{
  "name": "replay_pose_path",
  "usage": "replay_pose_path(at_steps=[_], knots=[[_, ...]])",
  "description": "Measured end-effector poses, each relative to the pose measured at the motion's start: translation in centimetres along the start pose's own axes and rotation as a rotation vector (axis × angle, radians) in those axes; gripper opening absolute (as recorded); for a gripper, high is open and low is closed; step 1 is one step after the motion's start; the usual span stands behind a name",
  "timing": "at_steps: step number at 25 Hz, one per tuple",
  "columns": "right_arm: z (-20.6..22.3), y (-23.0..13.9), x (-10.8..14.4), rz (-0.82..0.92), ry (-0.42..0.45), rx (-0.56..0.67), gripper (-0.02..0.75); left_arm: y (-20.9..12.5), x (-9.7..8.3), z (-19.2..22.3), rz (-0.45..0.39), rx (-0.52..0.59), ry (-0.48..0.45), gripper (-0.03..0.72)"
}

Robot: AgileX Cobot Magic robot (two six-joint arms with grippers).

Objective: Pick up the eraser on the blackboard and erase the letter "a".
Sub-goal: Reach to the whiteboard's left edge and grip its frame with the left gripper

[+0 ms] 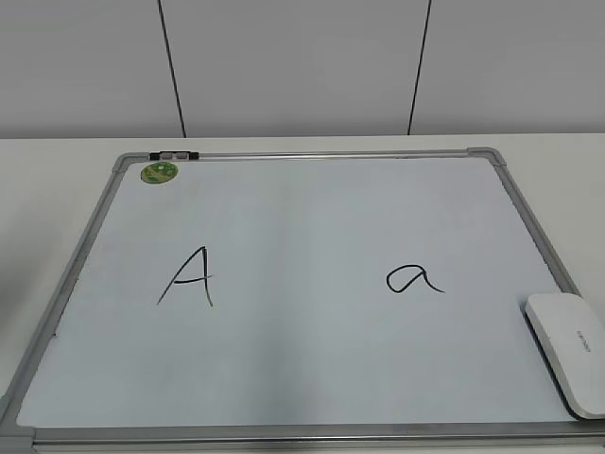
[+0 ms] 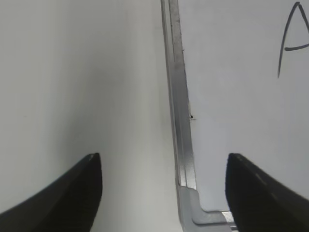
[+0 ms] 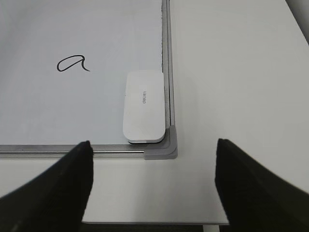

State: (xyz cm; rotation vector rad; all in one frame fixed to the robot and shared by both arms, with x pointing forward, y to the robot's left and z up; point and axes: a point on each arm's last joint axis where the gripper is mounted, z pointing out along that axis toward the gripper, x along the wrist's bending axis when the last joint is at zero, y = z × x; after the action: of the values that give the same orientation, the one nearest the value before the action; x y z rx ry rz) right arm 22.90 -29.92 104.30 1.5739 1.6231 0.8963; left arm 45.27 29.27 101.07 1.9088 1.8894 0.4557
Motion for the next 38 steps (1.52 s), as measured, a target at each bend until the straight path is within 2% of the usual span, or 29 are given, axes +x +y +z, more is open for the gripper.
replay_pose_path(at_steps=[16, 22, 24, 29, 38], knots=[[0.0, 0.0, 0.0, 0.0, 0.0, 0.0, 0.586, 4.3, 0.2, 6.9, -0.028, 0.157, -0.007, 0.588], [0.0, 0.0, 0.0, 0.0, 0.0, 0.0, 0.587, 5.6, -0.2, 9.6, -0.02, 0.272, -0.058, 0.585], [0.0, 0.0, 0.0, 0.0, 0.0, 0.0, 0.587, 6.0, -0.4, 10.3, -0.018, 0.296, -0.077, 0.559], [0.0, 0.0, 0.0, 0.0, 0.0, 0.0, 0.587, 7.0, -0.3, 11.4, -0.002, 0.343, -0.106, 0.505], [0.0, 0.0, 0.0, 0.0, 0.0, 0.0, 0.586, 8.4, -0.3, 12.0, 0.045, 0.361, -0.148, 0.5]])
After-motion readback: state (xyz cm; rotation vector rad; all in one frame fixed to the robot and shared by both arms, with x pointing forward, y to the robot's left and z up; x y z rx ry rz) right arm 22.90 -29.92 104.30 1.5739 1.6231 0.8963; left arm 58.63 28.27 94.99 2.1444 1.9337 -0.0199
